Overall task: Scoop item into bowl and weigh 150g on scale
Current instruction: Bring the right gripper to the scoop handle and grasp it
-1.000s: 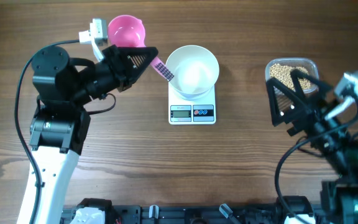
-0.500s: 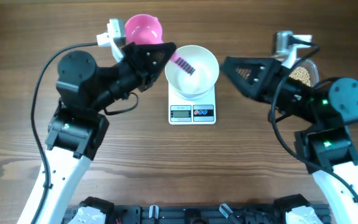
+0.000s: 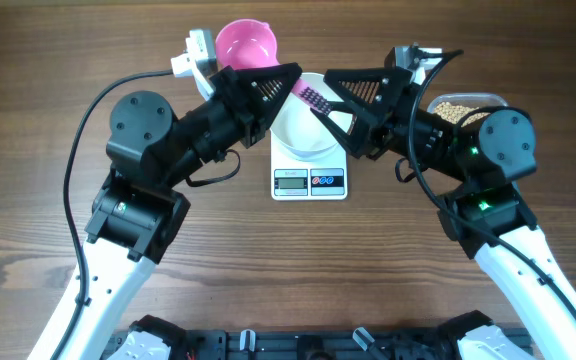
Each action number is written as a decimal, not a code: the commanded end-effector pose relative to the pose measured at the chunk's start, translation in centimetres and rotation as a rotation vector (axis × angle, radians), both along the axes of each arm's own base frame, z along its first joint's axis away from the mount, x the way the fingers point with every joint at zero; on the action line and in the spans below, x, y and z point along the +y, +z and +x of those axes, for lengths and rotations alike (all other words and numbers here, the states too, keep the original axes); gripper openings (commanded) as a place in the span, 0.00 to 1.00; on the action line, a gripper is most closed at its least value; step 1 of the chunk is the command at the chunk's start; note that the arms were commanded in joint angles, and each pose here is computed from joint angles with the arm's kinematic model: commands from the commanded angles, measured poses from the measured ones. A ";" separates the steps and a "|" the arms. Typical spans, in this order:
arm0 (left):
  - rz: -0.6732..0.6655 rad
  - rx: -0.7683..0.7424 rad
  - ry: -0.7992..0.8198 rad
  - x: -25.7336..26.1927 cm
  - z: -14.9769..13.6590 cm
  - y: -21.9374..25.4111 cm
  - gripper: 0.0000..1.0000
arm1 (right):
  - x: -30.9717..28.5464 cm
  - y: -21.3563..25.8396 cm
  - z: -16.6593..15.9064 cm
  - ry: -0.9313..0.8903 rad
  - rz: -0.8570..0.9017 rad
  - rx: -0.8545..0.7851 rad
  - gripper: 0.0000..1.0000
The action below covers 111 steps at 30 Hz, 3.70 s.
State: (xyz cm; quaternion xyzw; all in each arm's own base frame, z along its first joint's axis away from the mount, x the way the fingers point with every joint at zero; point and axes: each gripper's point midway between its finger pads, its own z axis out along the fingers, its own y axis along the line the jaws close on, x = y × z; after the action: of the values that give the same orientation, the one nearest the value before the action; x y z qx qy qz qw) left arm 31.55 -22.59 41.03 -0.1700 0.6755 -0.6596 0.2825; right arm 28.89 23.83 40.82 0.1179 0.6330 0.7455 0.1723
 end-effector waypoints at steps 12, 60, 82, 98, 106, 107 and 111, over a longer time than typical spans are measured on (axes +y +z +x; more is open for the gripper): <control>0.000 0.020 0.012 -0.3 1.0 -0.6 0.04 | 1.5 -0.6 0.6 -0.004 0.036 0.111 0.56; 0.020 0.064 -0.029 -2.0 1.4 -2.4 0.04 | 1.6 -1.9 1.5 -0.061 -0.019 0.085 0.23; 0.021 0.065 -0.030 -2.0 1.4 -2.4 0.04 | 0.6 -2.3 2.5 -0.119 -0.062 0.032 0.16; 0.021 0.065 -0.026 -2.0 1.5 -2.5 0.04 | 0.9 -2.2 1.7 -0.054 -0.042 0.066 0.13; 0.021 0.065 -0.025 -2.0 1.5 -2.5 0.04 | 1.0 -2.2 1.6 -0.046 -0.039 0.073 0.12; 0.021 0.065 -0.025 -2.0 1.5 -2.5 0.04 | 1.0 -2.2 1.6 -0.046 -0.039 0.073 0.12; 0.021 0.065 -0.025 -2.0 1.5 -2.5 0.04 | 1.0 -2.2 1.6 -0.046 -0.040 0.072 0.11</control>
State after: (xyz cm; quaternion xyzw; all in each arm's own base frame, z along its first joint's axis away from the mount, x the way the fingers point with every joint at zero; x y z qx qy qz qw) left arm 32.90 -24.46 38.28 -0.1794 0.6957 -0.6489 0.2506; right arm 30.64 24.70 38.15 0.1623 0.6524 0.7195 0.1741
